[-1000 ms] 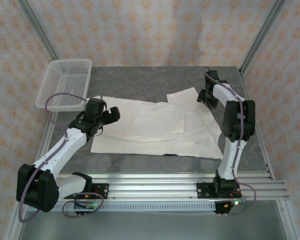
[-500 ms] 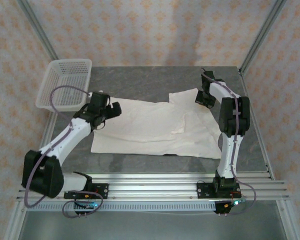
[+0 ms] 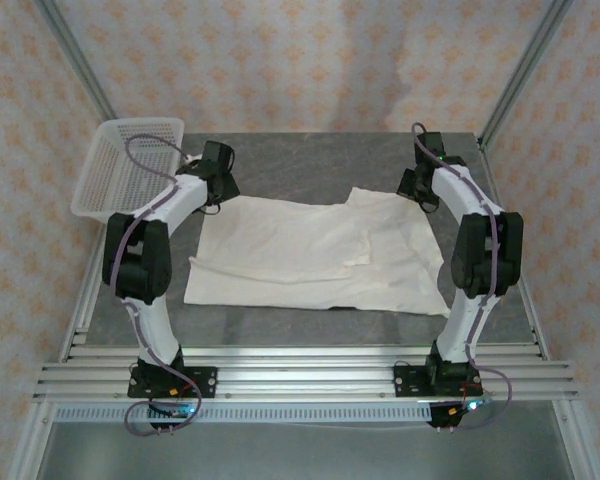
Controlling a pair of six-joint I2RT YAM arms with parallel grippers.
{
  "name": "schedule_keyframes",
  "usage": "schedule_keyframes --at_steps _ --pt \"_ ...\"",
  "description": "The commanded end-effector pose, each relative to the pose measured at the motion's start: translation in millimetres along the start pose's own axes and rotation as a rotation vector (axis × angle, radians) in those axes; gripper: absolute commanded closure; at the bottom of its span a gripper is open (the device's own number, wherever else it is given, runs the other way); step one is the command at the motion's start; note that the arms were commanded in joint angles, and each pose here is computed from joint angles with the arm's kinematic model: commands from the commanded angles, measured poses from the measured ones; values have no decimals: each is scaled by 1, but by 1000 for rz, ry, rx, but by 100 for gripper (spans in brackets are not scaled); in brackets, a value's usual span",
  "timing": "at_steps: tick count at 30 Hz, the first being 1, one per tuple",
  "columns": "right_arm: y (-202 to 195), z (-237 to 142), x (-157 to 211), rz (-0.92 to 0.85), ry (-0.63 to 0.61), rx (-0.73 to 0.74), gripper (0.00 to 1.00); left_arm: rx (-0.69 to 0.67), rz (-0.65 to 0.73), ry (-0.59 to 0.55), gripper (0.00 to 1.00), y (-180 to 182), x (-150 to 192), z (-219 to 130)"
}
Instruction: Fold the inside-out t-shirt
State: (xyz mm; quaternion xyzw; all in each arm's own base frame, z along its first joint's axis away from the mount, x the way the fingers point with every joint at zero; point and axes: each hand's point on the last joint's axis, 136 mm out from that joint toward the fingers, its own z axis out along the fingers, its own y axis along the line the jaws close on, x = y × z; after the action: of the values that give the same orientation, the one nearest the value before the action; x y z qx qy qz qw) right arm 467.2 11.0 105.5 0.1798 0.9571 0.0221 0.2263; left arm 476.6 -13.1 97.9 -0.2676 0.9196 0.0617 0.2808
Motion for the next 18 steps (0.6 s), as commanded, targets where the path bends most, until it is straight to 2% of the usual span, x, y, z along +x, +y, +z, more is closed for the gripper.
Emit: schedule_keyframes --at_steps 1,8,18 --pt "-2 8 1 16 8 4 100 -116 6 0 17 16 -11 11" --pt "-1 8 -1 -1 12 6 100 -139 1 44 21 16 -21 55" --pt "-4 7 -1 -11 12 21 100 -53 26 130 43 -3 -19 87"
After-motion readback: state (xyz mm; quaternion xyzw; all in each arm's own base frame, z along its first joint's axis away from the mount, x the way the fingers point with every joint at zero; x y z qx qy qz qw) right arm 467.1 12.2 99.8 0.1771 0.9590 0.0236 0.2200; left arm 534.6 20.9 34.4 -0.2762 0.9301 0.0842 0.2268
